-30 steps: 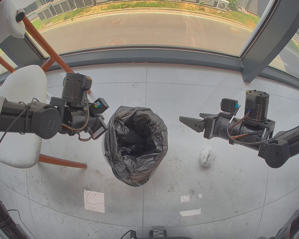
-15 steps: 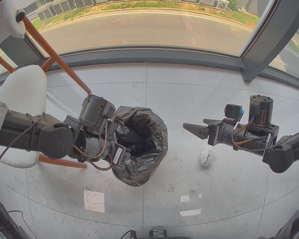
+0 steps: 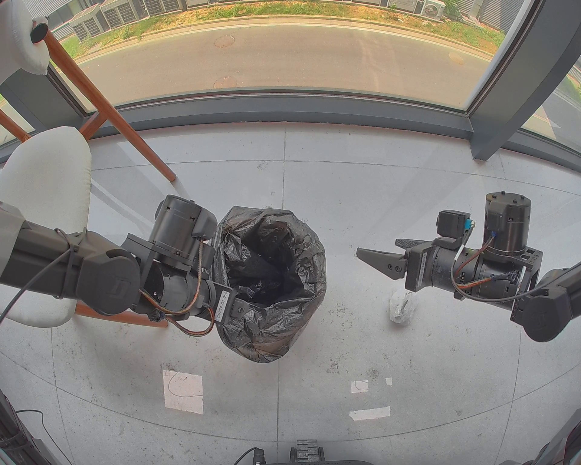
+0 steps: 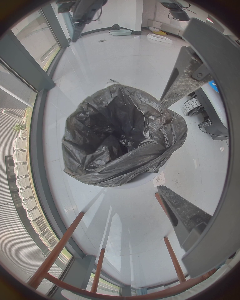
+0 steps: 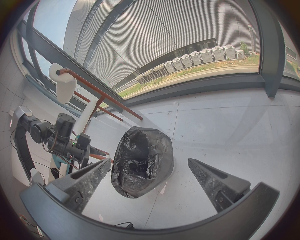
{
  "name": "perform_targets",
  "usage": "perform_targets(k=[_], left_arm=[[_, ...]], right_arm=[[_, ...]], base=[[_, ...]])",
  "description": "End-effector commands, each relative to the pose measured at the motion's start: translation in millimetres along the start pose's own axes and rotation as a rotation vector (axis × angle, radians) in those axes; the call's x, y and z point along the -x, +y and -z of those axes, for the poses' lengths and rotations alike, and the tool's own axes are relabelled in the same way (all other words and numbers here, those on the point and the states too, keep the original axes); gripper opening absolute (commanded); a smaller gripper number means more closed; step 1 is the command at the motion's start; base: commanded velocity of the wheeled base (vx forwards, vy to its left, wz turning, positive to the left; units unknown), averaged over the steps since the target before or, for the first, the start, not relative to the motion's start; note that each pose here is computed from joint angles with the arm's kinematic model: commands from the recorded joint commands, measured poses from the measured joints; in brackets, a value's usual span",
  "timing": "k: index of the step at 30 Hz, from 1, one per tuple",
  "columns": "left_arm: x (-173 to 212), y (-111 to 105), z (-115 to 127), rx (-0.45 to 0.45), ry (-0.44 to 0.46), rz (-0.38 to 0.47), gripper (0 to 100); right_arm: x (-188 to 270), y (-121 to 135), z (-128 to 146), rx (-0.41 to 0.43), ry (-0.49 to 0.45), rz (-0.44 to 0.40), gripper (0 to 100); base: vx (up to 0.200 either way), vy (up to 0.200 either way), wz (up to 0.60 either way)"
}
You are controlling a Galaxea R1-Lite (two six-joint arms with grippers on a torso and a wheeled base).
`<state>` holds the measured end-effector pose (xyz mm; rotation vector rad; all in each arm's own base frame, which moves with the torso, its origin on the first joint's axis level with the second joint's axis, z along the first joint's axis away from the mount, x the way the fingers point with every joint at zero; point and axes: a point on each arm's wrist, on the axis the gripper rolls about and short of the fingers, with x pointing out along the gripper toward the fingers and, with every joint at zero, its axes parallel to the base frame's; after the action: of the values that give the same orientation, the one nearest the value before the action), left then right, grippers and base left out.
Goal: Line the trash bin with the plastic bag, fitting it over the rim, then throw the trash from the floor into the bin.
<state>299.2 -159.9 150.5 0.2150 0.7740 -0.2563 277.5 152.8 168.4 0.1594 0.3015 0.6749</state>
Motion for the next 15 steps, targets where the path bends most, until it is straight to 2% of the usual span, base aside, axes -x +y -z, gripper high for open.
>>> perform_targets(k=[1, 3, 5, 13, 14, 15], left_arm=[[-14.1, -2.5, 0.5, -0.002, 0.018, -0.003, 100], [-25.7, -4.9, -0.1, -0.008, 0.028, -0.005, 100], [-31.9, -6.5, -4.0, -0.004, 0.016, -0.004, 100], [-57.3, -7.4, -12.3, 0.005, 0.016, -0.016, 100], [-60.9, -7.5, -13.5, 0.007, 0.014, -0.018, 0], [-63.4, -8.0, -14.6, 0.005, 0.014, -0.021, 0]], right_arm=[[-0.7, 0.4, -3.5, 0.007, -0.042, -0.007, 100], [-1.6, 1.6, -10.7, 0.021, -0.127, -0.022, 100], [-2.2, 1.8, -12.6, 0.028, -0.152, -0.027, 100], [2.1, 5.0, -16.2, 0.031, -0.174, -0.035, 100], [4.4, 6.4, -18.0, 0.033, -0.181, -0.038, 100], [6.1, 6.8, -18.1, 0.033, -0.181, -0.038, 100]], base=[[0.000, 0.000, 0.00], [0.000, 0.000, 0.00], [0.000, 0.000, 0.00], [0.000, 0.000, 0.00], [0.000, 0.000, 0.00], [0.000, 0.000, 0.00]])
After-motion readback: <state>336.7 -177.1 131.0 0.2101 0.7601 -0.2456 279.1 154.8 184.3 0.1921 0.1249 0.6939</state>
